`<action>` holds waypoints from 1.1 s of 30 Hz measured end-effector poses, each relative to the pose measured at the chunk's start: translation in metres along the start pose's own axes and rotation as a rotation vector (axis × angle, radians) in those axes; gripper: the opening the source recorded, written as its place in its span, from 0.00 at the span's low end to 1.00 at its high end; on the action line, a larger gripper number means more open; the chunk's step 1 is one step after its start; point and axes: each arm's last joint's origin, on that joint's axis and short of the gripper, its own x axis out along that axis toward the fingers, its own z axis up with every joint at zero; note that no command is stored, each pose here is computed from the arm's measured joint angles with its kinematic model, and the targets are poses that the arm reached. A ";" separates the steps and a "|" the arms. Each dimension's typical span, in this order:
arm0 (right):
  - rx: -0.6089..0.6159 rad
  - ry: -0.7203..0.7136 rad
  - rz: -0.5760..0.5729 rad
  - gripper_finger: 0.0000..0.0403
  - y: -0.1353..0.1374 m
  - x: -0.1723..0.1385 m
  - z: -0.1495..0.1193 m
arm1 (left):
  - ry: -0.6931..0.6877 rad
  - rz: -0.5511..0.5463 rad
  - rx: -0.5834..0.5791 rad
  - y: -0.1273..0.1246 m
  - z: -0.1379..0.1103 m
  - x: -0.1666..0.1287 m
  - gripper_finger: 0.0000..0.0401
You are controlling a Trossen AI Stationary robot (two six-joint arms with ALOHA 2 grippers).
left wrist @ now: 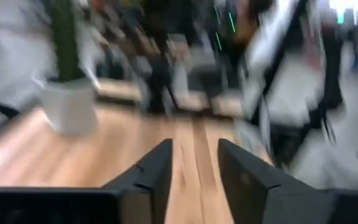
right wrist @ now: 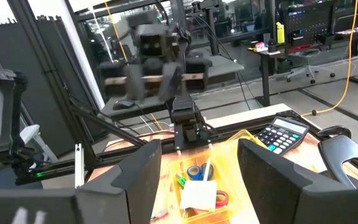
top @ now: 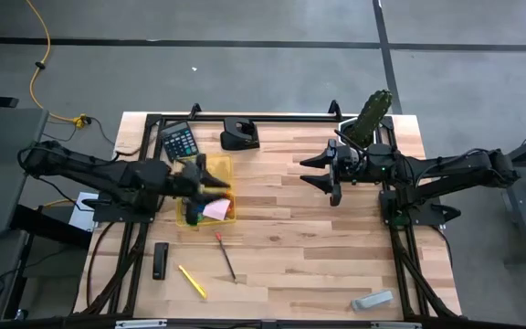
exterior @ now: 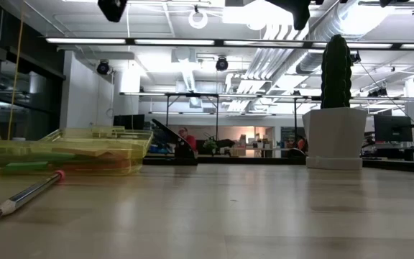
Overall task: Pack school essentials
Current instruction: Put the blue pencil into the yellow supply box
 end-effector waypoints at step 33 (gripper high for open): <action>0.005 0.040 -0.043 0.51 -0.002 0.000 -0.004 | 1.127 -0.591 0.762 -0.074 -0.168 0.113 0.35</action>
